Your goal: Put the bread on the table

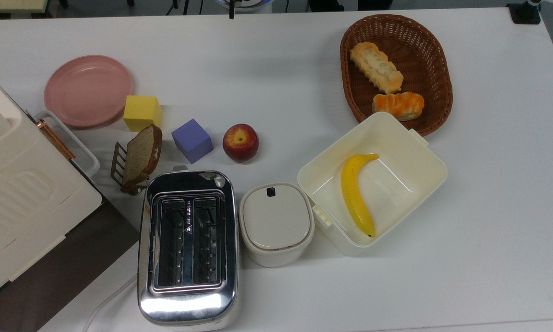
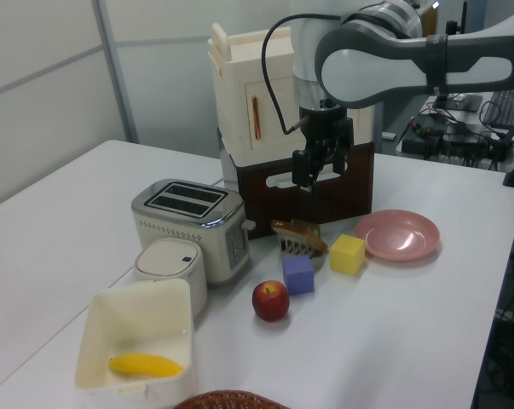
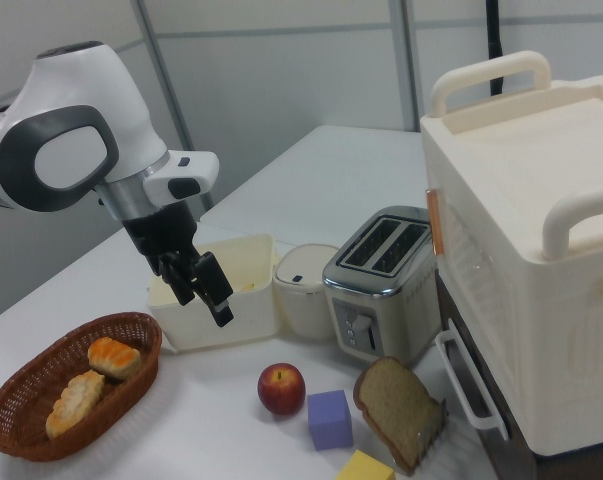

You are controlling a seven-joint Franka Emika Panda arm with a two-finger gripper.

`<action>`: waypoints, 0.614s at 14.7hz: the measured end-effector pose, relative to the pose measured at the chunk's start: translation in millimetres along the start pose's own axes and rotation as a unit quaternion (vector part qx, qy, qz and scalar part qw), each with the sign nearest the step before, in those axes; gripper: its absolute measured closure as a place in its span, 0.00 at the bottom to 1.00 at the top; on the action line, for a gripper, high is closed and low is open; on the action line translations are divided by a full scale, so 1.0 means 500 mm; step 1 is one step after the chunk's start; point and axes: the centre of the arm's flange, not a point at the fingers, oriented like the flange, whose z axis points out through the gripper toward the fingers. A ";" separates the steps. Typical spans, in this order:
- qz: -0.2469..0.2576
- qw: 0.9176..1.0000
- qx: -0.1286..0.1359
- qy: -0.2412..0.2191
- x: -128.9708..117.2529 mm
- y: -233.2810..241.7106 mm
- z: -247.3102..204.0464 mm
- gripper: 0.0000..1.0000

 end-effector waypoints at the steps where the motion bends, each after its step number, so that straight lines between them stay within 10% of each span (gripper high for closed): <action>1: 0.000 1.000 0.000 0.000 0.000 0.000 0.000 0.00; 9: -0.004 1.000 0.003 0.005 0.003 -0.011 0.000 0.00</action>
